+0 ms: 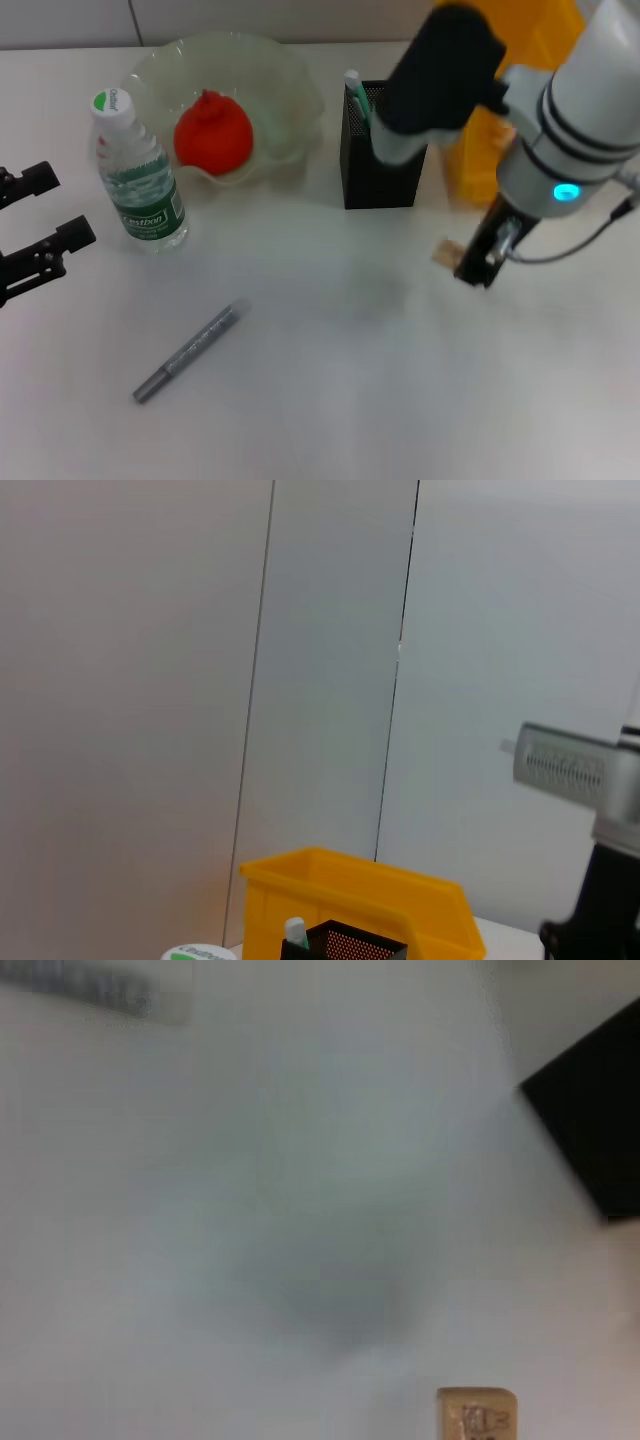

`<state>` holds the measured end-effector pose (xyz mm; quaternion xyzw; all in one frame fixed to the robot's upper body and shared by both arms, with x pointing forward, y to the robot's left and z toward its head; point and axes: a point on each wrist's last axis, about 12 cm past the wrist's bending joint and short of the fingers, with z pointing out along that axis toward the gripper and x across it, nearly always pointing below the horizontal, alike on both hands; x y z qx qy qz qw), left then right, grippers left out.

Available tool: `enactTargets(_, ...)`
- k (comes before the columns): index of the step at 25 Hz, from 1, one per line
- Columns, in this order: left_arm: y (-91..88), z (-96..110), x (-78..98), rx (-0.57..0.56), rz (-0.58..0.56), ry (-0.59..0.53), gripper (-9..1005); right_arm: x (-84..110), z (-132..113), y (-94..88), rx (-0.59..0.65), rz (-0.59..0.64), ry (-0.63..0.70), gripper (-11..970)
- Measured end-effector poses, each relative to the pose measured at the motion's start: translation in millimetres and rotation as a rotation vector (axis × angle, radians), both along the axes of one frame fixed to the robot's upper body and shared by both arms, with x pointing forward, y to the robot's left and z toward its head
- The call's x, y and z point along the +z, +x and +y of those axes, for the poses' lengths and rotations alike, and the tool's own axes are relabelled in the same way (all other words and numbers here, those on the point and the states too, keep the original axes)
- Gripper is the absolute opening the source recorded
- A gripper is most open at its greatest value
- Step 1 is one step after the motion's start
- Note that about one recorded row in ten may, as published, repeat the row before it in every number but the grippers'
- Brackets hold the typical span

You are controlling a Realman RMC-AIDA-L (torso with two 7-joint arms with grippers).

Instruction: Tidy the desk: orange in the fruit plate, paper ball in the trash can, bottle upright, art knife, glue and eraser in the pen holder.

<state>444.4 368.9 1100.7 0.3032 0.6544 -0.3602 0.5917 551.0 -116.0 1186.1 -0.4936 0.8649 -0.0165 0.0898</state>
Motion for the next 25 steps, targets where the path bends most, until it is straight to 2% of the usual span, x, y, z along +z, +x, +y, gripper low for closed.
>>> enactTargets(5,1.2,-1,0.4,-0.001,-0.003,-0.001,757,33.2,0,7.7,-0.019,-0.142,0.081,256)
enactTargets(6,1.3,-1,0.4,-0.001,-0.003,-0.002,757,40.3,-1,13.7,-0.035,-0.203,0.099,258)
enactTargets(16,2.5,-2,-1.9,0.004,0.008,-0.002,757,35.8,3,40.0,-0.054,-0.350,0.156,276)
enactTargets(25,3.1,-2,-3.4,0.006,0.014,0.000,756,24.7,4,53.3,-0.070,-0.376,0.187,291)
